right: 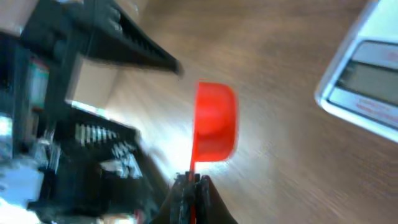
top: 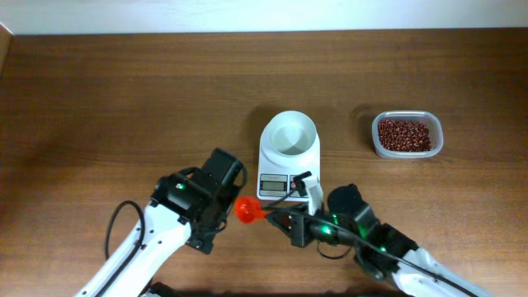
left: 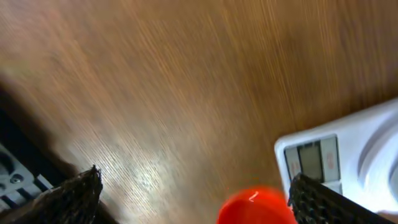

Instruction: Scoop and weigh 50g on scale

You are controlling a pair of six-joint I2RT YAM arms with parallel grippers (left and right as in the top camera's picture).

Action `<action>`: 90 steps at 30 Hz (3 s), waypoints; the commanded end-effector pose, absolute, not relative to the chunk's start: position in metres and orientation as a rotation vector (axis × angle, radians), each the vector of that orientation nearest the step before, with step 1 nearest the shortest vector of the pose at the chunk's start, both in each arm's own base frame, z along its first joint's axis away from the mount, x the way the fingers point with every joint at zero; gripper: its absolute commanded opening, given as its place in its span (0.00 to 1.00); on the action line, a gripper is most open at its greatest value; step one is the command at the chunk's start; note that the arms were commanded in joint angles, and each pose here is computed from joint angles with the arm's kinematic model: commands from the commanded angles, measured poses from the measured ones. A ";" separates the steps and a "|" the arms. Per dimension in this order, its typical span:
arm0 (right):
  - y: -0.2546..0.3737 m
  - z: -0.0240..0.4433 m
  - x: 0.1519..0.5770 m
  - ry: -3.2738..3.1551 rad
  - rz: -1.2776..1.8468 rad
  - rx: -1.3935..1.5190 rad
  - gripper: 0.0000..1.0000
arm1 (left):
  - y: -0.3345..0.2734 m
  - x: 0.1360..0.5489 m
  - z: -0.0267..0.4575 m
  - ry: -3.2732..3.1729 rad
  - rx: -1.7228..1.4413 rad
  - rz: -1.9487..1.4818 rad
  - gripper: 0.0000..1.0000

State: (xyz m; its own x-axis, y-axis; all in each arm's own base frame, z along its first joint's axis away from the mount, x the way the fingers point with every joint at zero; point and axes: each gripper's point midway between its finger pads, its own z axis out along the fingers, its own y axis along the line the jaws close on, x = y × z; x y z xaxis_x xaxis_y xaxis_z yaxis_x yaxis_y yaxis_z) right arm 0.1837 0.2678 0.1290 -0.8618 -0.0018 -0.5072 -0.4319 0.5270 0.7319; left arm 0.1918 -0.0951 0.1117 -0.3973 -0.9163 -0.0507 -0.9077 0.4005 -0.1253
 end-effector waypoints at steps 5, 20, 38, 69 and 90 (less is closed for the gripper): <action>0.188 0.187 0.192 2.087 1.067 -0.283 0.04 | -0.069 0.196 0.137 2.404 -1.695 -0.220 1.00; 0.124 0.278 0.186 1.628 0.870 -0.156 0.04 | -0.144 0.220 0.137 2.581 -1.094 -0.353 0.00; 0.074 0.277 0.212 1.607 0.650 0.148 0.04 | -0.269 0.272 0.059 2.652 0.024 -0.322 0.00; 0.073 0.271 0.212 1.629 0.637 0.155 0.04 | -0.277 0.295 0.018 2.617 -0.071 -0.272 0.00; 0.073 0.269 0.212 1.637 0.636 0.155 0.04 | -0.270 0.296 0.011 2.623 -0.178 -0.247 0.00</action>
State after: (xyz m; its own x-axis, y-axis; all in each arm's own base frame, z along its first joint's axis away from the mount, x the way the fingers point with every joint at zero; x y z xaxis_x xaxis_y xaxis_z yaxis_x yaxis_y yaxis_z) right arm 0.2130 0.0778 0.2596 -0.2086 0.4340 -0.8764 -0.2630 0.8382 0.4777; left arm 0.2943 -0.2749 0.0208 -0.8674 -0.1603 -0.4711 -0.0549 0.9717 -0.2296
